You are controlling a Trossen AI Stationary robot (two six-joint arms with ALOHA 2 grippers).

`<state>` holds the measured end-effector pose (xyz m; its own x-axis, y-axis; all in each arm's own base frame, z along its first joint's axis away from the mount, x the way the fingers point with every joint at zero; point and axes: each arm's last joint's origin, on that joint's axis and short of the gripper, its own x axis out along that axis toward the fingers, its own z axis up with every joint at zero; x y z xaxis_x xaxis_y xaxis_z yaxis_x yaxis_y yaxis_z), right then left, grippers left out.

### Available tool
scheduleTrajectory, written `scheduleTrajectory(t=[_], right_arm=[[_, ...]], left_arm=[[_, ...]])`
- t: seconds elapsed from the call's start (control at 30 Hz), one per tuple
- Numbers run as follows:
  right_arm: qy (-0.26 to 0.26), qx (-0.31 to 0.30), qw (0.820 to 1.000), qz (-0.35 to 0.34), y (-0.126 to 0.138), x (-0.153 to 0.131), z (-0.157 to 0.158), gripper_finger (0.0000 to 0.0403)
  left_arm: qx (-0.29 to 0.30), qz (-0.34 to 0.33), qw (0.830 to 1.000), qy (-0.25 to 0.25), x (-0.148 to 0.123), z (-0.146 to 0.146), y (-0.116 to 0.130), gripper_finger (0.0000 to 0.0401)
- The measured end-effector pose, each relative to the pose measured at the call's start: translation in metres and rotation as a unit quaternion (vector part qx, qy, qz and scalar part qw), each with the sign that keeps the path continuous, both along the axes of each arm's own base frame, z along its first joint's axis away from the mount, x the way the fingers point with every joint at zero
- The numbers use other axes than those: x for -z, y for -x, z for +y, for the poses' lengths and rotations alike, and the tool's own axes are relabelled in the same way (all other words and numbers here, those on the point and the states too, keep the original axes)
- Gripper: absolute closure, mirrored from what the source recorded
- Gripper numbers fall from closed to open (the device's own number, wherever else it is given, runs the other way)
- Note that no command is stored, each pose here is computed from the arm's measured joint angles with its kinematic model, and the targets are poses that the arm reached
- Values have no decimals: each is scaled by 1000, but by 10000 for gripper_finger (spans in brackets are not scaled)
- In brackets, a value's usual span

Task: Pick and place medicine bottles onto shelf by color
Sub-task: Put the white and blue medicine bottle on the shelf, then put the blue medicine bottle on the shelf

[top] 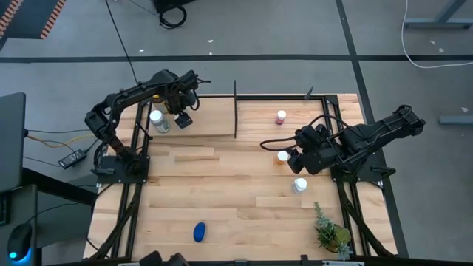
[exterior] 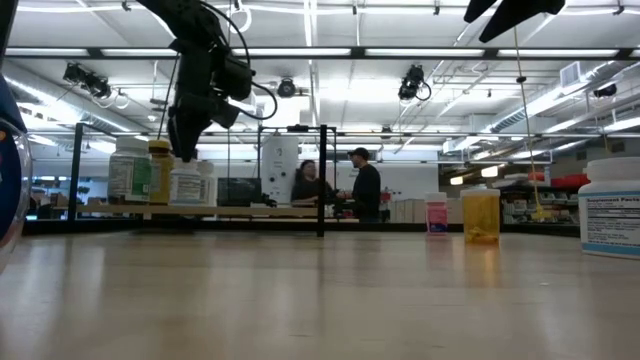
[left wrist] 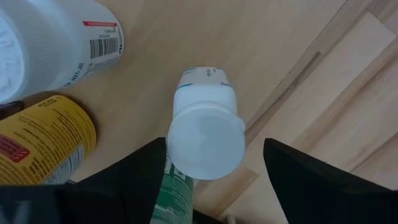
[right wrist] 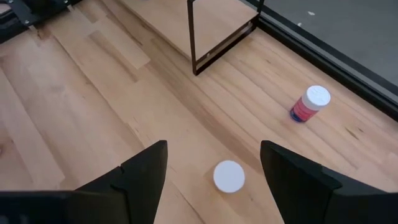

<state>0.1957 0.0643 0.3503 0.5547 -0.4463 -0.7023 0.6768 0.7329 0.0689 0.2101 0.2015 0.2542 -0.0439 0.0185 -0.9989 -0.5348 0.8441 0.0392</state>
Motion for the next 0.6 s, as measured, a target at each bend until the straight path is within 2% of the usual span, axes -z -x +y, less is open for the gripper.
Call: scheduleTrajectory(t=[0.3, 0.6], right_arm=[[-3, -2, 1000, 2, 0, 0, 0, 139], [-26, -31, 999, 24, 0, 1, 2, 139]], left_arm=[[-17, 7, 1000, 6, -4, -4, 4, 108], [-24, -26, 999, -36, -32, -24, 7, 94]])
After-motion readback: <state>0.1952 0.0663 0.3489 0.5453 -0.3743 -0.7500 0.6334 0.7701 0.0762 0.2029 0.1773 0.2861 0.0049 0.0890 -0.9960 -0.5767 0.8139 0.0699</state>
